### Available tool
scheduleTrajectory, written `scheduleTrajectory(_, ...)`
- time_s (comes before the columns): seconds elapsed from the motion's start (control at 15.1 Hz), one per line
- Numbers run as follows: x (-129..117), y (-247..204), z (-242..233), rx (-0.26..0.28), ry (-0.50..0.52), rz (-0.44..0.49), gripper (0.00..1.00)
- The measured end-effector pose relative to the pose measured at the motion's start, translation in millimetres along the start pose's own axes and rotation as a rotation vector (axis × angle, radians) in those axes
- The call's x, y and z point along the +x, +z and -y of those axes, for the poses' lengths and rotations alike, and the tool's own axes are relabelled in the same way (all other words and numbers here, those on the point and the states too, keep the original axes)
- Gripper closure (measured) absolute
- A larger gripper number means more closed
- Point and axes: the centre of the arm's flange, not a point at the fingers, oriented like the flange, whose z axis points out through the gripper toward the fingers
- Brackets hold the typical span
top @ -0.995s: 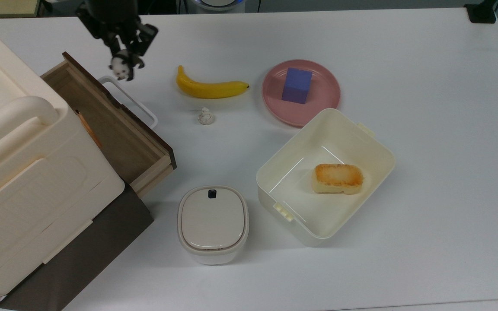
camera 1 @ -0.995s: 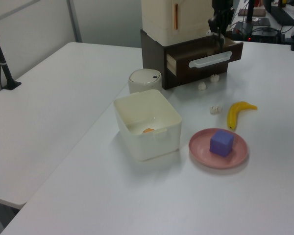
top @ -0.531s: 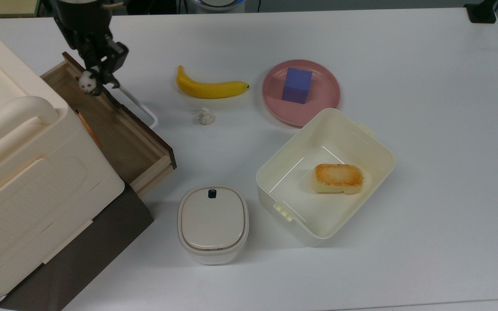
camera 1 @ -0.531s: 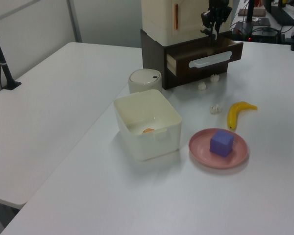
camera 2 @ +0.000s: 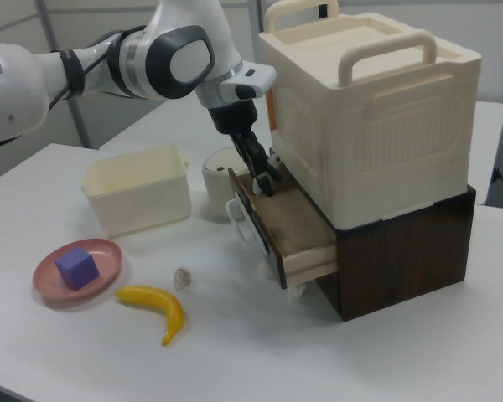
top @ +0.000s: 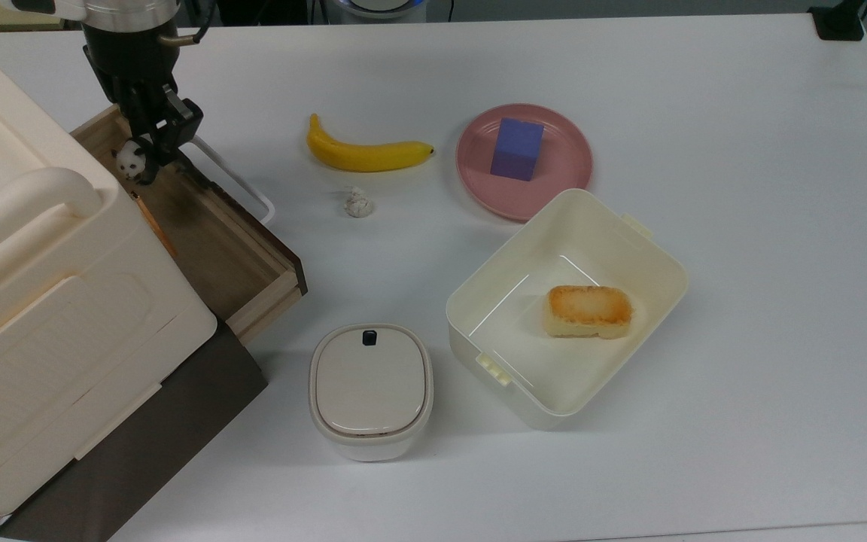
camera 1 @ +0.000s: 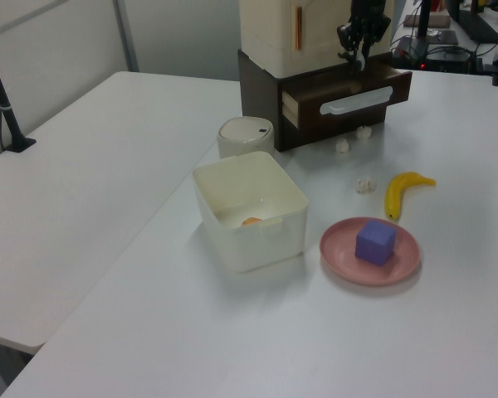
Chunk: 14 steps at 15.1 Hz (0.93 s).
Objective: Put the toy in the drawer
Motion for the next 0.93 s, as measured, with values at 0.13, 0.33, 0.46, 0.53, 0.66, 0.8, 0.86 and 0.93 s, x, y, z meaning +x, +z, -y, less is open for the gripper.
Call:
scheduleTrajectory(0.13, 1.7, 0.0, -3.3, -0.008, 0.013, -0.005, 0.49)
scheduleTrajectory(0.33, 3.1, 0.2, -6.1, -0.029, 0.020, -0.016, 0.17)
scheduleTrajectory(0.46, 3.3, 0.2, -6.3, -0.032, 0.021, -0.018, 0.01)
scheduleTrajectory(0.53, 3.3, 0.2, -6.3, -0.032, 0.021, -0.018, 0.00)
scheduleTrajectory(0.66, 3.3, 0.1, -6.3, -0.032, 0.022, -0.018, 0.00)
scheduleTrajectory(0.8, 3.2, -2.3, -6.7, -0.030, 0.022, -0.021, 0.00)
scheduleTrajectory(0.86, 2.3, -4.6, -7.6, -0.032, 0.023, -0.019, 0.00)
scheduleTrajectory(0.93, 0.1, -7.8, -9.4, -0.039, 0.024, -0.007, 0.00)
